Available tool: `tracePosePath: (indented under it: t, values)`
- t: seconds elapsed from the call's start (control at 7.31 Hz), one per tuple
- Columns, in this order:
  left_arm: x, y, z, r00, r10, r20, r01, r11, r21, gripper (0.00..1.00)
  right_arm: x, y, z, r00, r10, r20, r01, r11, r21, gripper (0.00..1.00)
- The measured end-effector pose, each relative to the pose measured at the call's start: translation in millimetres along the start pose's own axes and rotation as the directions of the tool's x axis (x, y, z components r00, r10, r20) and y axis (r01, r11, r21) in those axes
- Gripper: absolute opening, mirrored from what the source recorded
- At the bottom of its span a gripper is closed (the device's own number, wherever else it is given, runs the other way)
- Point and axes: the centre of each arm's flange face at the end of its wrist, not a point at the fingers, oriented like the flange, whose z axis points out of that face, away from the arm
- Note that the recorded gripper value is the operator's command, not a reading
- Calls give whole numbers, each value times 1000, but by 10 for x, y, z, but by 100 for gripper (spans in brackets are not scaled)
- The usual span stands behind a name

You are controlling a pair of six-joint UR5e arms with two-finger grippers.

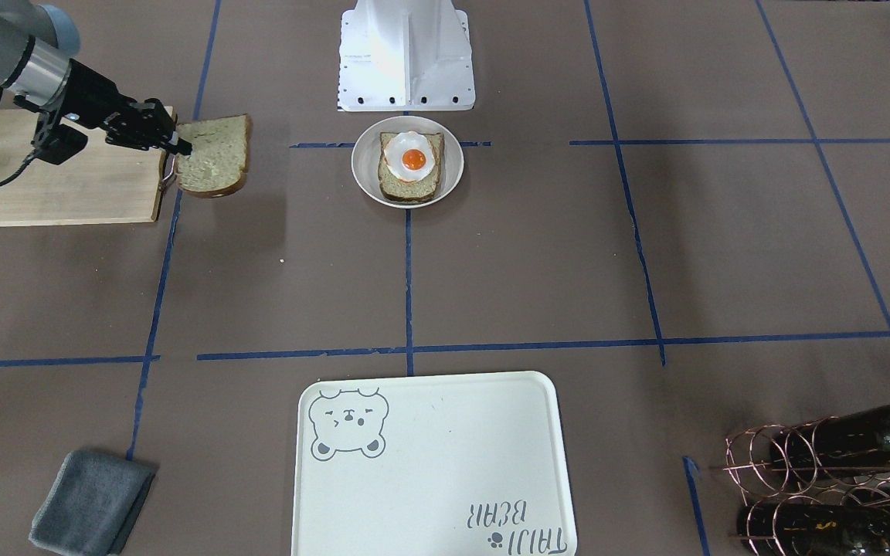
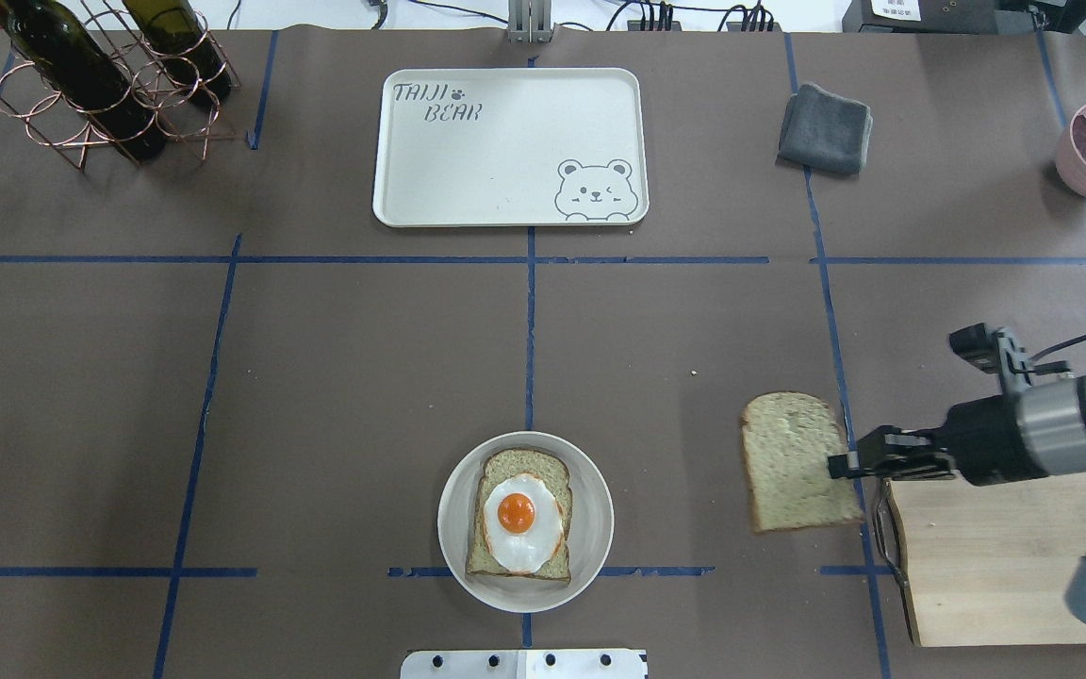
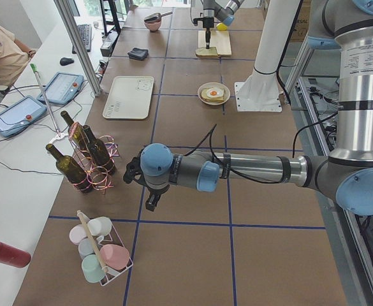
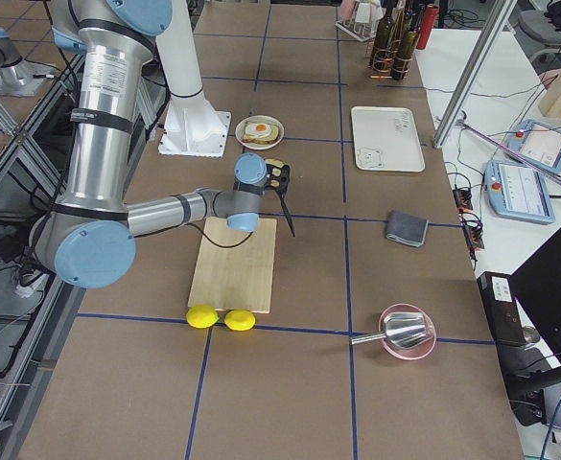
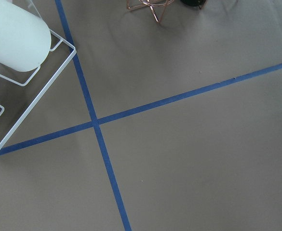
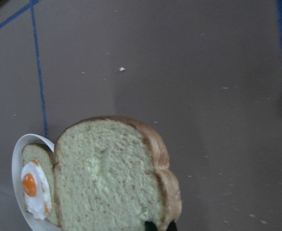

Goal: Make sandwich and place on tray
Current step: 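Lift the bread slice with the right gripper and carry it over the plate, then lower the bread slice onto the egg toast and open the right gripper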

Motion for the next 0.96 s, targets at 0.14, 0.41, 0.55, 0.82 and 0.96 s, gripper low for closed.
tracePosePath:
  t: [0.14,0.41,0.55,0.82,0.96]
  values:
    - [4,-2,-3,1000,1,0,-1,1000,1,100,-453,40,412,999,28,18,-28,1000,-2,0]
    - [8,-9,-7,1000,4,1,-4,1000,2,100,-1300,263,1138,998,67,11,-68,998,17,0]
    - [8,-10,-7,1000,5,0,-5,1000,2,100,-1638,384,1402,996,83,-13,-83,996,27,0]
    - [4,-9,-3,1000,4,-1,-4,1000,2,100,-1942,622,1717,994,92,-53,-90,995,50,0]
    - [5,-9,-4,1000,4,-1,-4,1000,2,100,-1968,714,1791,993,99,-60,-95,994,52,0]
